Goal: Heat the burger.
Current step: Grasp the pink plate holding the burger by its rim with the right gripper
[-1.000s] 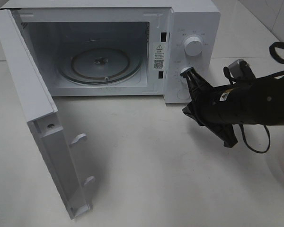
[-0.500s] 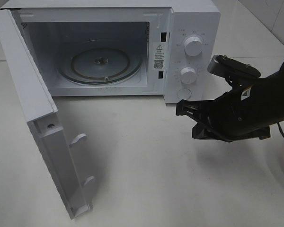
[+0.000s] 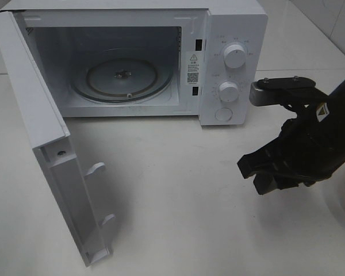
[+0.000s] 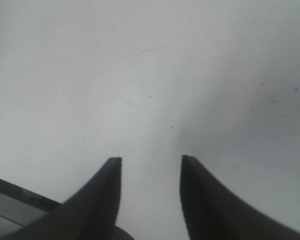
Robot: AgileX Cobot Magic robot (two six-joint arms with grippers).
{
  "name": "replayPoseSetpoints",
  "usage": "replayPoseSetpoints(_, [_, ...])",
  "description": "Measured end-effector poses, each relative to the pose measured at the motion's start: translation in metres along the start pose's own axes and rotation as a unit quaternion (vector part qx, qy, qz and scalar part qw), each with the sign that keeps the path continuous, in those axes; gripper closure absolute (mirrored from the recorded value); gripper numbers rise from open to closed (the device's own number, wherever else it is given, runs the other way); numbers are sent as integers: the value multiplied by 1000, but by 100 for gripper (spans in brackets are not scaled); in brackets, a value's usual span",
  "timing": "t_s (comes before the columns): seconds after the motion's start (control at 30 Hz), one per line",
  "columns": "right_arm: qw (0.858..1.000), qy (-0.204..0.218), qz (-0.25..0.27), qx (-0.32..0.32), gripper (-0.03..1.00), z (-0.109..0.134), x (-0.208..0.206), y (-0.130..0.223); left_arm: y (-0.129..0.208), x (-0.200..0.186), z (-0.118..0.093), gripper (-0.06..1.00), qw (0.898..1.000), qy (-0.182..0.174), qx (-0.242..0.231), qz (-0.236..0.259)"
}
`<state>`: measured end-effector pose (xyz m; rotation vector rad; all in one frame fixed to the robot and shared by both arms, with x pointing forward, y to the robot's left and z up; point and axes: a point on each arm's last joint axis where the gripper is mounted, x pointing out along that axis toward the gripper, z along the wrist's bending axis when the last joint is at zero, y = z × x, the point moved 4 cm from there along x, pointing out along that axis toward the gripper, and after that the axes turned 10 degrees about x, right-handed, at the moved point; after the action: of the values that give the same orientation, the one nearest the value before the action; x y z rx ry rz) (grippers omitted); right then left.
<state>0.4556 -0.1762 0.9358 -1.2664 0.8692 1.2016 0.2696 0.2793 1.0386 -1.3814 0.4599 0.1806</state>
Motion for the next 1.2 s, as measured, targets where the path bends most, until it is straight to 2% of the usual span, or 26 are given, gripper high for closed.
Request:
replayPoseSetpoints(0.03, [1000,0,0,0,56,0,0,0,0,0,0,-3,1000,0,0,0])
replayPoseSetpoints(0.1, [1000,17,4,-18,24,-2,-6,-4,0,0,0,-3,1000,0,0,0])
replayPoseSetpoints(0.13, [1000,17,4,-18,24,-2,-6,-4,0,0,0,-3,1000,0,0,0])
replayPoseSetpoints(0.2, [998,33,6,-45,6,-5,-11,-8,0,0,0,-3,1000,0,0,0])
replayPoseSetpoints(0.3, [997,41,16,-64,0,-8,-15,-9,0,0,0,-3,1000,0,0,0])
replayPoseSetpoints(0.43, [997,50,25,-61,-2,-19,-18,-12,0,0,0,-3,1000,0,0,0])
replayPoseSetpoints(0.57, [995,83,47,-36,-2,-47,-21,-12,0,0,0,-3,1000,0,0,0])
replayPoseSetpoints(0.6, [995,83,47,-36,-2,-47,-21,-12,0,0,0,-3,1000,0,0,0])
replayPoseSetpoints(0.63, [994,98,51,-27,-2,-59,-23,-12,0,0,0,-3,1000,0,0,0])
replayPoseSetpoints(0.7, [993,105,50,-25,-2,-64,-24,-13,0,0,0,-3,1000,0,0,0])
replayPoseSetpoints(0.8, [991,128,48,-6,-2,-84,-27,-15,0,0,0,-3,1000,0,0,0])
replayPoseSetpoints(1.2, [985,151,67,46,0,-121,-24,-15,0,0,0,-3,1000,0,0,0])
